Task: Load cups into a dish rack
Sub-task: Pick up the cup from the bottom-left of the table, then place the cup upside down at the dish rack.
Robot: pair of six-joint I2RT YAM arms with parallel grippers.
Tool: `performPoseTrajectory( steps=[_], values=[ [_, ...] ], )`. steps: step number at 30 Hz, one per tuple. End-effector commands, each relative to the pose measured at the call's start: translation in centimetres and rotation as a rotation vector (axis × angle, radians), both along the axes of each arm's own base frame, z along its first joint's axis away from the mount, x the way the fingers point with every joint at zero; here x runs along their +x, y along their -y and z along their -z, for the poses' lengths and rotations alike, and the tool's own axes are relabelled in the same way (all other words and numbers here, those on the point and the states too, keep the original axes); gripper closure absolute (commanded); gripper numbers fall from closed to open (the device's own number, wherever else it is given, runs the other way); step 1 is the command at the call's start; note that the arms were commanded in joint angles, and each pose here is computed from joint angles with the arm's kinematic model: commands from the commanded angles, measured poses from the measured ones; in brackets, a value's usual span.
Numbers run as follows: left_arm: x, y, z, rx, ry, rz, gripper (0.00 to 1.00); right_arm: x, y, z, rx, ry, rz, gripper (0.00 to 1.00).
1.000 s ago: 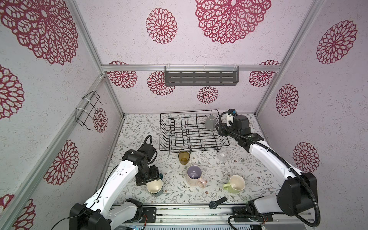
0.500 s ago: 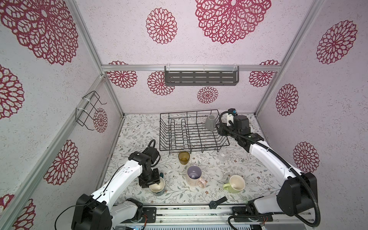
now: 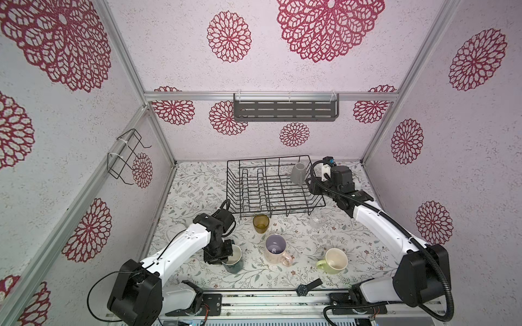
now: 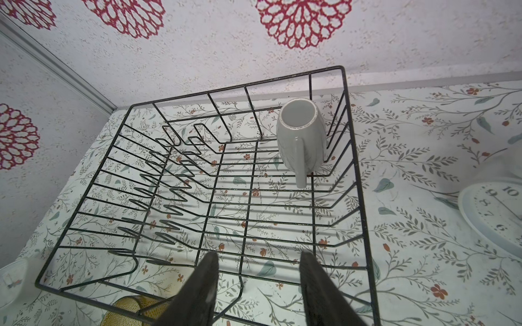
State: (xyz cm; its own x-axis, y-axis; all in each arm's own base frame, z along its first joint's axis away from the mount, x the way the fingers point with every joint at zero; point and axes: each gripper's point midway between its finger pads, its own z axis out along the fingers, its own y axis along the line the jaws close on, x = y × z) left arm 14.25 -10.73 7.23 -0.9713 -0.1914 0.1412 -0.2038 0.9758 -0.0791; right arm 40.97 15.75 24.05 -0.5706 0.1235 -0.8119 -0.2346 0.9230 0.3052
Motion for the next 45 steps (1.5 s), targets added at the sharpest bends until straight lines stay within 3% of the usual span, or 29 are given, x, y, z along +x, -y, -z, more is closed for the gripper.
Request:
performPoseTrajectory(
  steps=[1,6,11,20,27,32,39,45],
  values=[
    [1.0,0.8,-0.7,-0.031,0.048,0.014,0.89,-0.4,-0.1,-2.9,0.047,0.073,-0.001,0.50],
    [1.7,0.8,-1.8,-0.039,0.095,0.025,0.97,-0.5,-0.4,-3.1,0.069,0.074,-0.008,0.50],
    [3.0,2.9,-5.5,-0.166,0.195,0.069,1.00,-0.6,-0.6,-2.8,0.103,0.073,-0.004,0.50],
    [9.0,6.0,-15.3,-0.321,0.652,0.239,1.00,-3.3,-5.2,-6.1,0.262,0.105,-0.198,0.50],
    [13.6,6.7,-18.3,-0.232,0.956,0.420,1.00,-6.1,-8.4,-8.7,0.399,0.044,-0.363,0.49],
    [15.9,6.8,-19.8,-0.143,1.129,0.509,1.00,-9.4,-11.9,-8.5,0.531,-0.156,-0.533,0.46],
    [16.5,8.3,-19.9,0.013,1.334,0.805,1.00,-15.2,-15.7,-7.2,0.586,-0.405,-0.703,0.43],
    [16.0,9.8,-20.3,0.095,1.490,1.036,1.00,-17.0,-16.3,-5.8,0.646,-0.575,-0.705,0.38]
  ],
)
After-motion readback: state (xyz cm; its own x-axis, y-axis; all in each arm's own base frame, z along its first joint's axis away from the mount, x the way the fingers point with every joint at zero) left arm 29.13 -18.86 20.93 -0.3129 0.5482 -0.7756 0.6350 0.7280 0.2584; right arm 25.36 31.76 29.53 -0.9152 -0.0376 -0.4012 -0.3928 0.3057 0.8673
